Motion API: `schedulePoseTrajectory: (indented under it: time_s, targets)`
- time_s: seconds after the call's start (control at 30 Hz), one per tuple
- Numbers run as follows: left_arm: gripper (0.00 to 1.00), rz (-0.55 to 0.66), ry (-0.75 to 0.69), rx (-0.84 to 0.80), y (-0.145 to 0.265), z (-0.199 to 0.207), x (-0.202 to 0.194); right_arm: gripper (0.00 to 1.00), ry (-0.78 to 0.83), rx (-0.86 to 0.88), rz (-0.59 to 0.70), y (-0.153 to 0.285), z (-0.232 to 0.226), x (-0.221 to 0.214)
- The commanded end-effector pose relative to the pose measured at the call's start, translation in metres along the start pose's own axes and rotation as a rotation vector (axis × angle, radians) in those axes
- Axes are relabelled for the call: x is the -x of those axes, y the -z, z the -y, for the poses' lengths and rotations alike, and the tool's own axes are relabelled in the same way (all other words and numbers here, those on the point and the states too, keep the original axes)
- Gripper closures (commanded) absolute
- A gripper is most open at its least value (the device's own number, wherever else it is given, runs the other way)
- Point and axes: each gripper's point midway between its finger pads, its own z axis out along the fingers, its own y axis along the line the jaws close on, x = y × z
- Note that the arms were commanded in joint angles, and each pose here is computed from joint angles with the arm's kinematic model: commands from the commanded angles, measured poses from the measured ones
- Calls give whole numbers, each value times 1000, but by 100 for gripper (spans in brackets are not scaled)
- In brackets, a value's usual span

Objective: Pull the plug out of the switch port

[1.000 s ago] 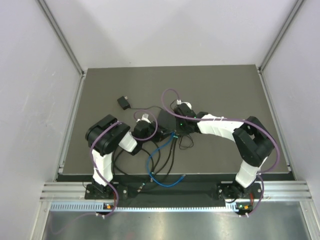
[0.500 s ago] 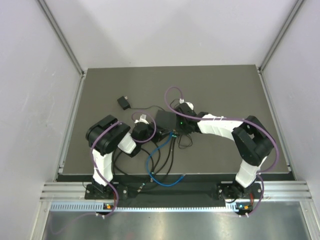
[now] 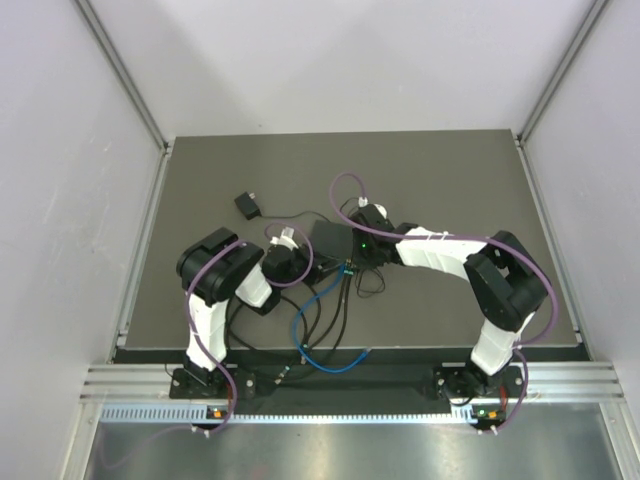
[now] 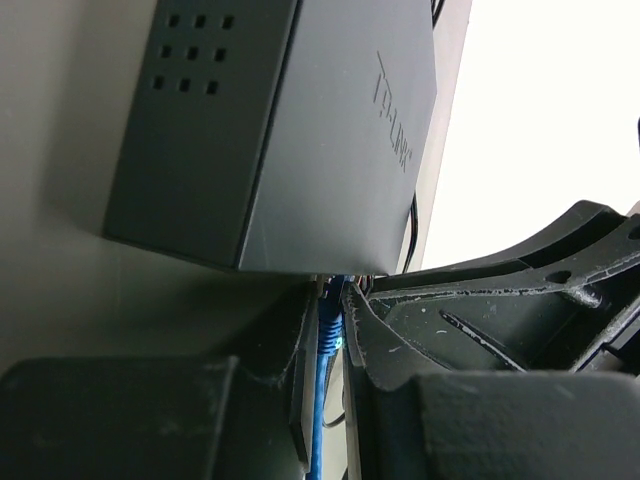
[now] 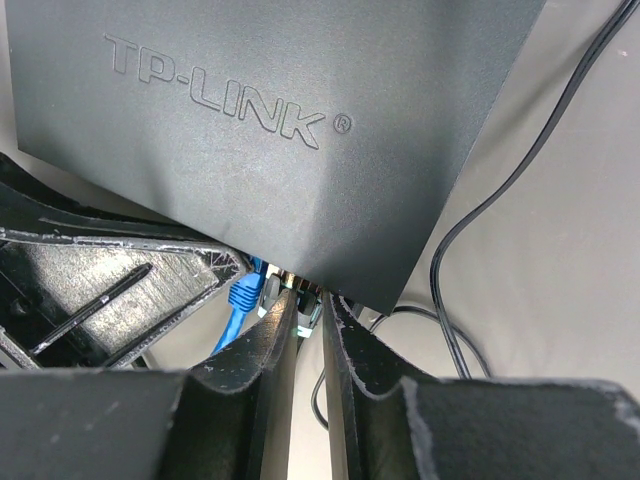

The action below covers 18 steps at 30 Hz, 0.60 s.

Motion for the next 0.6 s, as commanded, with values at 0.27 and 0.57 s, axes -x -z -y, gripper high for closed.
schedulePoseTrajectory:
  time_s: [0.27,0.57]
  targets:
    - [100,-206,83,201,30,-64,-49,84,24,-57,-49,-19,17,-13]
    - [100,-138,53,262,53,-69,-37,84,37,-51,-45,-18,16,-11]
